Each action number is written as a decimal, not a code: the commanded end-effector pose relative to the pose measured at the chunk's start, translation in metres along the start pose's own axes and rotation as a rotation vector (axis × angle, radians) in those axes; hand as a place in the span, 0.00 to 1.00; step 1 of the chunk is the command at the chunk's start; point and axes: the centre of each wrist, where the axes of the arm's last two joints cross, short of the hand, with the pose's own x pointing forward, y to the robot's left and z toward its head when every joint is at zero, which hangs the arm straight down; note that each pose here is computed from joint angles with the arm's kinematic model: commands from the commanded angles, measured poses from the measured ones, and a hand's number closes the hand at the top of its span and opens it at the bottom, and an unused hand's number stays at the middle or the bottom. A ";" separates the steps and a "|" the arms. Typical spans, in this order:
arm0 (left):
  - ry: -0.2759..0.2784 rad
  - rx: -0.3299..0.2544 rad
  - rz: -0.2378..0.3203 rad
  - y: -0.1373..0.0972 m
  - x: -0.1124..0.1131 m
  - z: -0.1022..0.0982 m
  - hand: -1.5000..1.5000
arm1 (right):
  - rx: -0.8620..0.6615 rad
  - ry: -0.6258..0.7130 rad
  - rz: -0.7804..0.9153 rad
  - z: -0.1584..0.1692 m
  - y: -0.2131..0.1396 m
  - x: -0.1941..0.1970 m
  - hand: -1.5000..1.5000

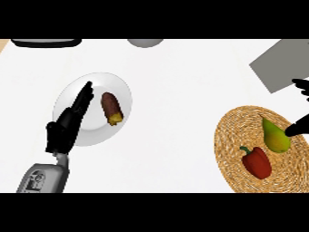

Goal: Pick the pear from the placemat and place it in the tiered shelf

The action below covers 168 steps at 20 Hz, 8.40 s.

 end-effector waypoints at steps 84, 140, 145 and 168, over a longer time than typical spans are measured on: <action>0.000 0.015 0.001 0.000 -0.001 0.004 0.50 | -0.716 -1.014 -0.193 0.151 -0.118 -0.152 1.00; -0.046 -0.051 -0.012 -0.009 0.018 -0.015 0.50 | -1.129 -0.864 -0.283 0.030 -0.188 -0.038 1.00; -0.031 -0.035 -0.002 -0.013 0.011 -0.015 0.50 | -1.146 -0.789 -0.325 0.032 -0.192 -0.050 0.00; -0.026 -0.017 -0.009 -0.013 0.018 -0.018 0.50 | -0.910 -1.025 -0.939 0.099 -0.241 -0.066 0.00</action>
